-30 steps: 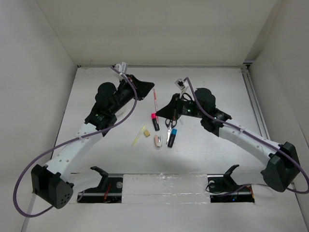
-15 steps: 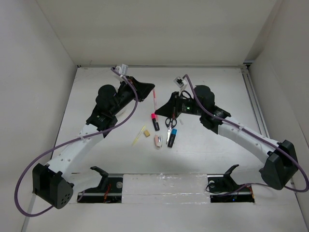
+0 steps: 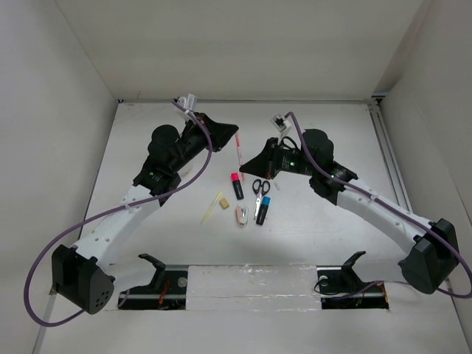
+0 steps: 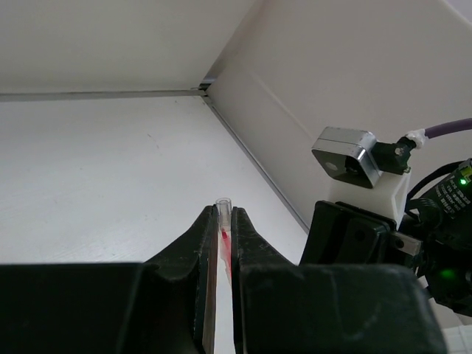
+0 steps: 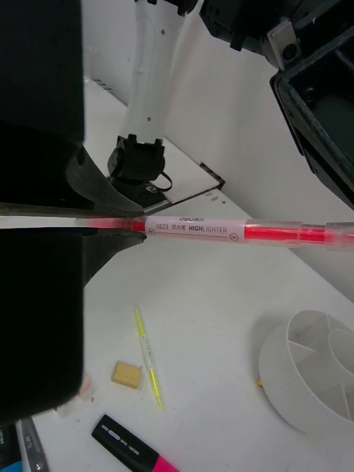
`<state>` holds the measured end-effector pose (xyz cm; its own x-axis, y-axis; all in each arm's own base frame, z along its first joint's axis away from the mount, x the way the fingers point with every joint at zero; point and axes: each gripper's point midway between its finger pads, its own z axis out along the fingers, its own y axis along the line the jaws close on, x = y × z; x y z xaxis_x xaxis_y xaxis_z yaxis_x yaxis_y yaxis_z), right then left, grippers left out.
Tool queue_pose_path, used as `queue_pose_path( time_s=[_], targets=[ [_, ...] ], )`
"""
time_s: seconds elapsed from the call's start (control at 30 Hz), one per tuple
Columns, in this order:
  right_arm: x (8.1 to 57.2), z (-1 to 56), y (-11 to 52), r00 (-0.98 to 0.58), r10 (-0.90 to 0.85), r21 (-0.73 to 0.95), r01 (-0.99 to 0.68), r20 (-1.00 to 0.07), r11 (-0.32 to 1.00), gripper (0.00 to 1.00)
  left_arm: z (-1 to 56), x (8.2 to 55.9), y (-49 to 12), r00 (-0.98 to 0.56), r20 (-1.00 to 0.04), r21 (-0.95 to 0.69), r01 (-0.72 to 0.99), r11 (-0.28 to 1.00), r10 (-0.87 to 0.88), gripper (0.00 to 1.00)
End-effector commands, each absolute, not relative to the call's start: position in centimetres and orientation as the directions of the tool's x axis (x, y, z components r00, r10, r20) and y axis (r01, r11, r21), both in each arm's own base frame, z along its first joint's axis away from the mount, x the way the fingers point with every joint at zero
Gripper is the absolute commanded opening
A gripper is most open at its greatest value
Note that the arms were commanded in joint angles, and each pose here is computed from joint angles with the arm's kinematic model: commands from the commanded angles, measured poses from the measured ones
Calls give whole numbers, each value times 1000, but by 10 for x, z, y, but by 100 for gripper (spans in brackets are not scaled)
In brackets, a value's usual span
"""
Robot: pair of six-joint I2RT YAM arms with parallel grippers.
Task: Sort the stationery into containers
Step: Close the pen cap on the pen.
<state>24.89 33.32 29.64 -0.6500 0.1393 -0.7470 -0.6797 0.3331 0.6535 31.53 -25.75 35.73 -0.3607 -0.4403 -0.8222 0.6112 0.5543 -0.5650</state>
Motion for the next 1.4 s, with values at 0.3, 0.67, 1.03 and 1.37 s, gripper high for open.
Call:
queue_pose_path(
  time_s=[0.3, 0.67, 1.03, 1.37],
  targets=[
    [241, 418, 312, -259, 393, 375, -892, -882, 254, 0, 341, 299, -269, -523, -764, -643, 566, 516, -379, 0],
    [228, 438, 309, -204, 502, 345, -916, -840, 205, 0, 341, 284, -268, -538, -741, -671, 581, 460, -402, 0],
    [232, 439, 306, -202, 573, 397, -886, -794, 239, 0, 360, 279, -267, -514, -727, -683, 604, 411, -455, 0],
    [239, 465, 319, -184, 551, 344, -917, -814, 202, 0, 339, 275, -269, -519, -750, -660, 624, 418, -410, 0]
  ],
)
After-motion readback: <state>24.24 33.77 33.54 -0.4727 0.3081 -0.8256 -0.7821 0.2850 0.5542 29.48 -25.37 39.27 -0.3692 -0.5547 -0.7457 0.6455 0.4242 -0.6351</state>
